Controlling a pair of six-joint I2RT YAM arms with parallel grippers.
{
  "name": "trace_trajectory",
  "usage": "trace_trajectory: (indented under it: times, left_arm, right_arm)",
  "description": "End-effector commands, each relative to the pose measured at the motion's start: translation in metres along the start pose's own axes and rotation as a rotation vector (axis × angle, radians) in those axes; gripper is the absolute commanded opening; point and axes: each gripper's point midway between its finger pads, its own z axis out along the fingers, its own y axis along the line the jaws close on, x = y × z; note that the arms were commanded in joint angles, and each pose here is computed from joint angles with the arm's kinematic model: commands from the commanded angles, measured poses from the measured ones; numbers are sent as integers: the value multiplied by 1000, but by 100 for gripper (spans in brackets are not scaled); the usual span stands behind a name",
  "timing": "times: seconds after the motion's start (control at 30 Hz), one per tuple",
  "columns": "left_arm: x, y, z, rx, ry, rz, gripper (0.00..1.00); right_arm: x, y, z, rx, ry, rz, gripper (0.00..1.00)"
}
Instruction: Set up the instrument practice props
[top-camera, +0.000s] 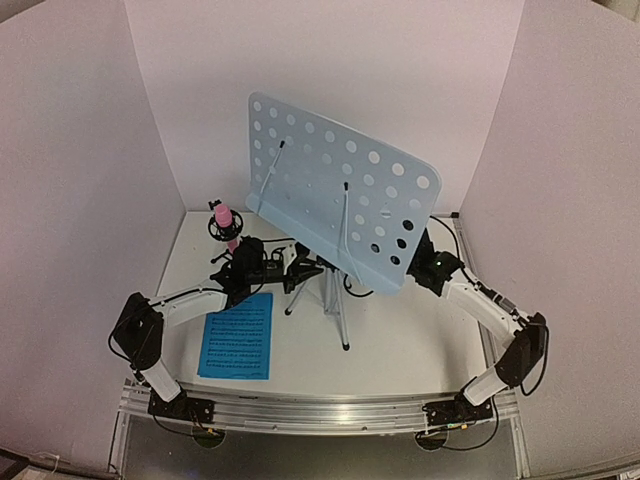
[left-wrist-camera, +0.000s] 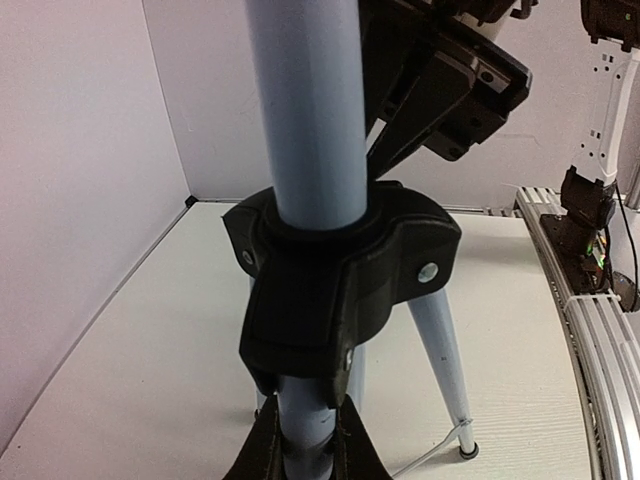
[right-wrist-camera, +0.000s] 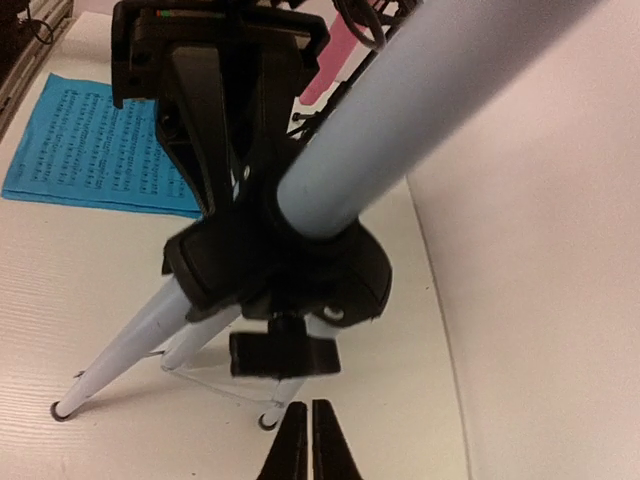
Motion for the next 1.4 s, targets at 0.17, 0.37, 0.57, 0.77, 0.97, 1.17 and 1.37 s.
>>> trace_trajectory:
  times: [0.17, 0.37, 0.57, 0.77, 0.97, 1.17, 1.37]
  left_arm:
    - [3, 8, -1, -24, 31, 39, 0]
    - [4, 7, -2, -19, 30, 34, 0]
    - [3, 7, -1, -19, 26, 36, 0]
    - [5, 7, -1, -20, 35, 36, 0]
    - [6, 7, -1, -19, 39, 36, 0]
    - [7, 8, 0, -19, 39, 38, 0]
    - [6, 8, 0, -21, 38, 39, 0]
  right_arm:
    - [4, 23, -4, -206, 16, 196, 4]
    - [-3, 13, -12, -181, -18, 214, 11]
    - [-22, -5, -17, -102, -102, 147, 27]
    - [-36, -15, -16, -55, -192, 90, 34]
    - [-40, -10, -9, -86, -232, 71, 33]
    - [-37, -1, -1, -109, -222, 51, 34]
    - [-40, 6, 9, -120, -219, 25, 34]
